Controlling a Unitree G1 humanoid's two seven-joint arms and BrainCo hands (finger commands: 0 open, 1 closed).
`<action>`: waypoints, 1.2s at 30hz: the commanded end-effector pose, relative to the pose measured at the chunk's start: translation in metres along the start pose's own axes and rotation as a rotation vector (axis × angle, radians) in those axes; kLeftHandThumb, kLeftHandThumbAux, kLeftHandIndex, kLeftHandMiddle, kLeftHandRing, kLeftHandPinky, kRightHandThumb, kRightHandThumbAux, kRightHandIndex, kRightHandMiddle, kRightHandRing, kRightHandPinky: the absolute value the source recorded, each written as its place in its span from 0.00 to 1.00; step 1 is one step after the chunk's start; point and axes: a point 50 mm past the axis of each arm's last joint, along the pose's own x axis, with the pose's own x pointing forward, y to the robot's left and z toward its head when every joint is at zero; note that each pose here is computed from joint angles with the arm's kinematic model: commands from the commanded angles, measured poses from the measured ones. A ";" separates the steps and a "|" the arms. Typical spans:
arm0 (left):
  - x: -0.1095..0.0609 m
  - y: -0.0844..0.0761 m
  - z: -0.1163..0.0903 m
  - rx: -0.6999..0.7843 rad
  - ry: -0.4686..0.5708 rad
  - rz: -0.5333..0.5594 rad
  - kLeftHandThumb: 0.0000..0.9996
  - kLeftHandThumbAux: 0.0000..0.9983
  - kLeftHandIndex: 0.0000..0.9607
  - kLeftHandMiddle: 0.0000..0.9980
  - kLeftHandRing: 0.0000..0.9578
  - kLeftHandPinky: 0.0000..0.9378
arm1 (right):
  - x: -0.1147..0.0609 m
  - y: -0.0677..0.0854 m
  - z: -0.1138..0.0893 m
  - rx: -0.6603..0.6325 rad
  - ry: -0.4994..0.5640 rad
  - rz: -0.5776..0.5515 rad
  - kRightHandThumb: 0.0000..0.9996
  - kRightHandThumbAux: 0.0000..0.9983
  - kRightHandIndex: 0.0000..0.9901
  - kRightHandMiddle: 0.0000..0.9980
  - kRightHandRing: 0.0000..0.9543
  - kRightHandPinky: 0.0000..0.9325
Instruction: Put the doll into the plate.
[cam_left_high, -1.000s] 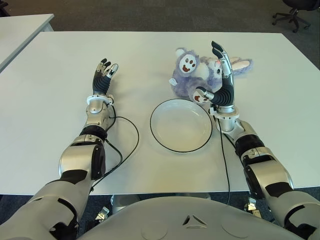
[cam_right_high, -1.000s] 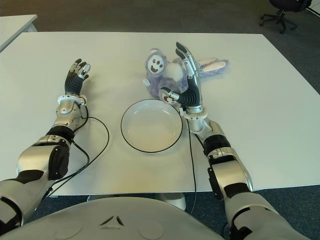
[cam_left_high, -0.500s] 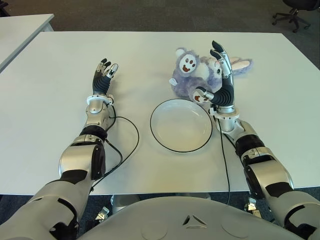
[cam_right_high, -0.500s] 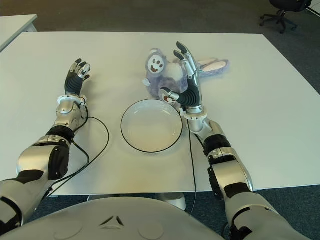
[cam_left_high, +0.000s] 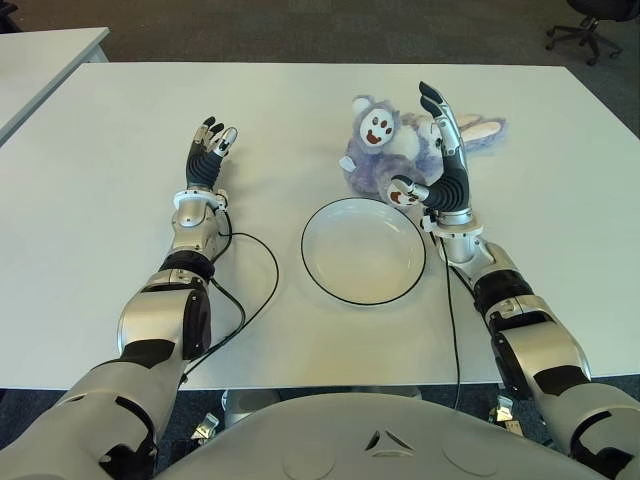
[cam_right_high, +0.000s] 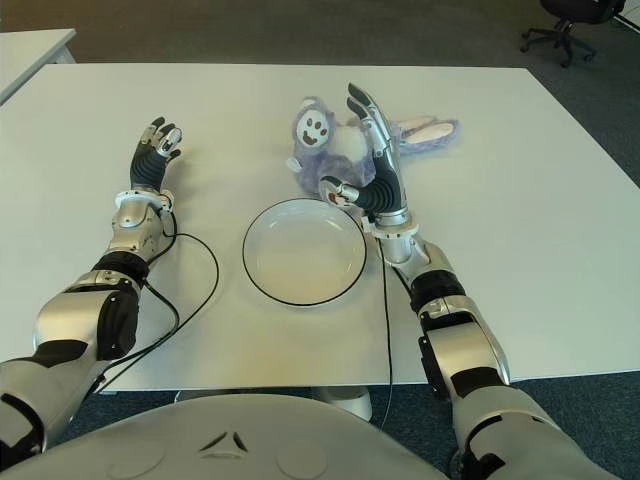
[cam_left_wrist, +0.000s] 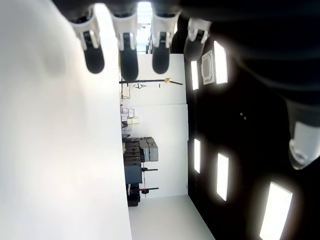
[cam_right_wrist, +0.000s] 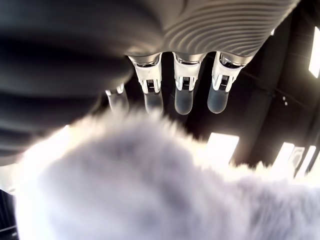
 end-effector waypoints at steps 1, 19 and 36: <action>-0.034 0.008 -0.054 -0.020 0.232 0.005 0.00 0.47 0.00 0.12 0.15 0.13 | -0.110 0.006 -0.005 0.066 0.446 -0.001 0.25 0.44 0.06 0.08 0.06 0.07; -0.033 0.011 -0.053 -0.015 0.231 0.016 0.00 0.47 0.00 0.13 0.16 0.16 | -0.109 0.015 0.017 0.128 0.348 -0.103 0.15 0.39 0.05 0.11 0.09 0.07; -0.033 0.014 -0.052 -0.008 0.227 0.016 0.00 0.47 0.00 0.14 0.17 0.20 | -0.119 0.034 0.041 0.263 0.285 -0.401 0.41 0.50 0.15 0.17 0.14 0.15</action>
